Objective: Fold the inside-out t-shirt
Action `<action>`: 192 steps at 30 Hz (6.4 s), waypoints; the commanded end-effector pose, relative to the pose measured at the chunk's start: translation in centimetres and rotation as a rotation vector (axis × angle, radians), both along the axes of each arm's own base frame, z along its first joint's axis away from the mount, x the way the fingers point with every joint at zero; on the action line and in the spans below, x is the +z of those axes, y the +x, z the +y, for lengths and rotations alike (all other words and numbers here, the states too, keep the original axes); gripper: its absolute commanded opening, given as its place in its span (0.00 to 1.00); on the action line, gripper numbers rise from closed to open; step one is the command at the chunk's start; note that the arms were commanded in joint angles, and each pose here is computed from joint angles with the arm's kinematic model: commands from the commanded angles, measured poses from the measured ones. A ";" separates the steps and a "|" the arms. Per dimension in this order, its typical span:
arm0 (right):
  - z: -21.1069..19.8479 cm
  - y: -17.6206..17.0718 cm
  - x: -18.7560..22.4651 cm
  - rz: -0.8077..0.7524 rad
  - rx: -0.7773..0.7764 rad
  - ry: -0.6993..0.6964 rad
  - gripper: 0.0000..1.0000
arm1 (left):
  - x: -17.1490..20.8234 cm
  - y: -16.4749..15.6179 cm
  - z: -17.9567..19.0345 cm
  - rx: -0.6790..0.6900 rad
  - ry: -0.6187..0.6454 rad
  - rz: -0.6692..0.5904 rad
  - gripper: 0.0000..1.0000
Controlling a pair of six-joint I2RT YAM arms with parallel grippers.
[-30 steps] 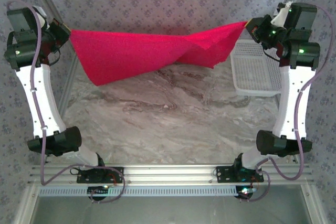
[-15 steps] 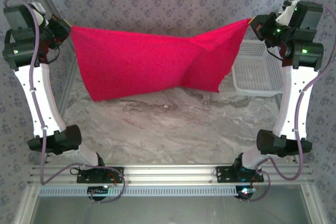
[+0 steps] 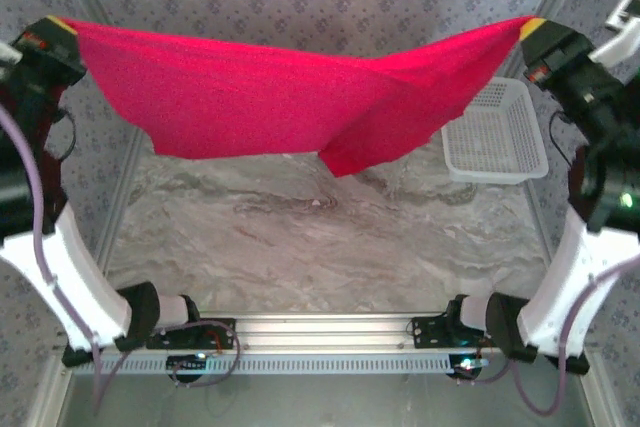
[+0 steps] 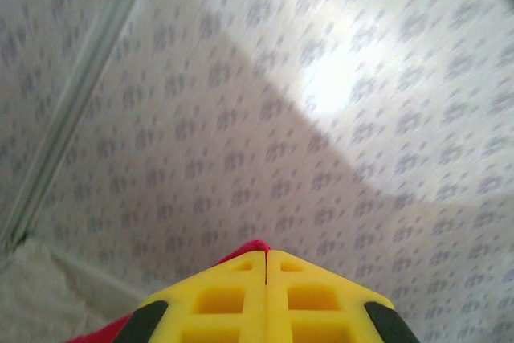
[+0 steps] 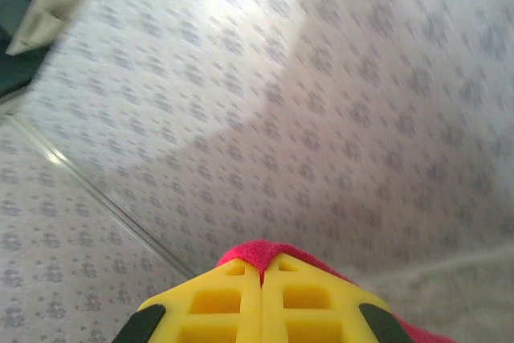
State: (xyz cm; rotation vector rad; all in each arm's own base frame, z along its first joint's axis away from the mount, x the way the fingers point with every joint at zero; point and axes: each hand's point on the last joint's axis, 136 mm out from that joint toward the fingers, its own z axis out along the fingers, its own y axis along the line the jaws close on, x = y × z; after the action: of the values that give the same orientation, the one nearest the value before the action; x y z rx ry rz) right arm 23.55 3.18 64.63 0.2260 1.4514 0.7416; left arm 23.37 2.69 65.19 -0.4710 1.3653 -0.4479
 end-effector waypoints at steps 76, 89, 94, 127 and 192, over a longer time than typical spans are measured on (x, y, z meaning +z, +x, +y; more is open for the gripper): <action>17.3 29.0 -53.3 1.079 0.326 -0.055 0.46 | -54.8 23.4 -2.6 -0.219 -0.279 0.993 0.66; 10.0 20.0 -63.1 1.400 0.020 -0.063 0.41 | -61.7 15.3 0.6 -0.119 -0.383 1.161 0.67; 7.6 16.9 -64.3 1.474 -0.054 -0.115 0.42 | -62.1 13.1 -0.2 -0.122 -0.399 1.166 0.68; 16.9 32.4 -60.1 1.202 0.037 -0.100 0.31 | -55.5 14.4 1.9 -0.020 -0.304 0.996 0.82; 12.9 34.8 -60.8 1.117 0.122 -0.057 0.69 | -58.9 25.8 -7.2 -0.276 -0.190 1.111 0.68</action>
State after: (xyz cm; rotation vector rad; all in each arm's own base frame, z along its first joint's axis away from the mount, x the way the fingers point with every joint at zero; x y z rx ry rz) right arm 56.77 17.33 4.99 0.5389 2.5813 0.7293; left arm 47.64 -4.51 6.85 -0.7790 2.4805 -0.5666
